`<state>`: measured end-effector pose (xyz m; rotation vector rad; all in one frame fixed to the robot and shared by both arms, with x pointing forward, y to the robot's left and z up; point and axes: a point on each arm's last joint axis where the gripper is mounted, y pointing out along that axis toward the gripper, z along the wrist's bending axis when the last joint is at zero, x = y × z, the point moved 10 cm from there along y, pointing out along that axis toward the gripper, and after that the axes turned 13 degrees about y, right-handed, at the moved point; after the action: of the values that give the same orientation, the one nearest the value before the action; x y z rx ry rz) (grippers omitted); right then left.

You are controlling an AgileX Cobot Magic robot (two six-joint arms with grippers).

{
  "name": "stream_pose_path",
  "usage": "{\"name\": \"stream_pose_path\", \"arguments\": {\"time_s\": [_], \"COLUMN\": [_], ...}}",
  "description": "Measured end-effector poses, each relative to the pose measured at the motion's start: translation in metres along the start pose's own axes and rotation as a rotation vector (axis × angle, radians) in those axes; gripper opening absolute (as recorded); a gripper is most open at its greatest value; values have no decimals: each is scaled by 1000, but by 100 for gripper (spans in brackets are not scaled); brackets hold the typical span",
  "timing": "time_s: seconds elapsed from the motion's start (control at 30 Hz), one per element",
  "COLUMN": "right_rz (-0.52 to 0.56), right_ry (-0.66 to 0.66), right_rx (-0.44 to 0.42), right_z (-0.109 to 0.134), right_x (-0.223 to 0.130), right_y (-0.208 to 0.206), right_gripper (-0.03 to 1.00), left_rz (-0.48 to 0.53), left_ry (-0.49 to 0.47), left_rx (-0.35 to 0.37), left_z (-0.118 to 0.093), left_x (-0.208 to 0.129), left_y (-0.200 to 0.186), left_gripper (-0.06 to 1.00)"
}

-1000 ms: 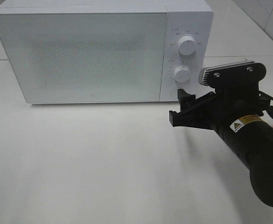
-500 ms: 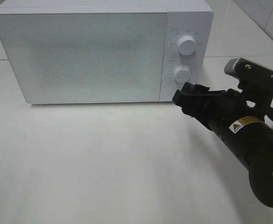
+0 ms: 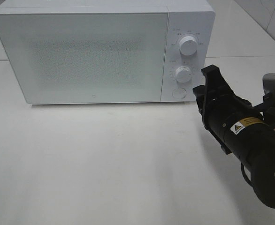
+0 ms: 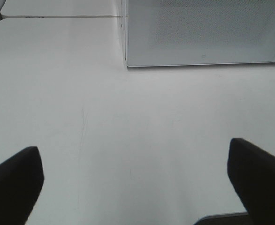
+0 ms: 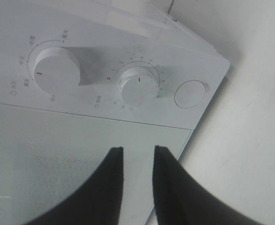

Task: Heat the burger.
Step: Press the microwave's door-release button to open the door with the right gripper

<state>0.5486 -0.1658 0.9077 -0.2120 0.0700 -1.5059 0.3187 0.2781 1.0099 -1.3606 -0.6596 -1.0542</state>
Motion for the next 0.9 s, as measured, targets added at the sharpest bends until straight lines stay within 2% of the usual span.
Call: {"name": "stream_pose_path", "arguments": {"time_s": [0.03,0.07,0.13,0.2,0.3,0.43,0.67,0.9], "right_rz": [0,1,1,2,6,9,9,0], "right_ry": [0,82,122,223,260,275,278,245], "right_rx": [0,-3,-3,-10,-32,-46,-49,-87], "right_z": [0,-1,-1,-2,-6,-9,-9,-25], "right_x": [0,0,0,-1,-2,-3,-3,-4], "right_y": [0,0,0,0,0,0,0,3], "right_gripper": [25,21,18,11,5,1,0,0], "left_rz": [0,0,0,0,0,0,0,0], "left_ry": [0,0,0,0,0,0,0,0], "left_rx": [0,0,0,0,0,0,0,0], "left_z": [0,0,0,0,0,0,0,0], "left_x": [0,0,0,0,0,0,0,0], "left_y": [0,0,0,0,0,0,0,0], "left_gripper": [99,99,99,99,99,99,99,99]}}
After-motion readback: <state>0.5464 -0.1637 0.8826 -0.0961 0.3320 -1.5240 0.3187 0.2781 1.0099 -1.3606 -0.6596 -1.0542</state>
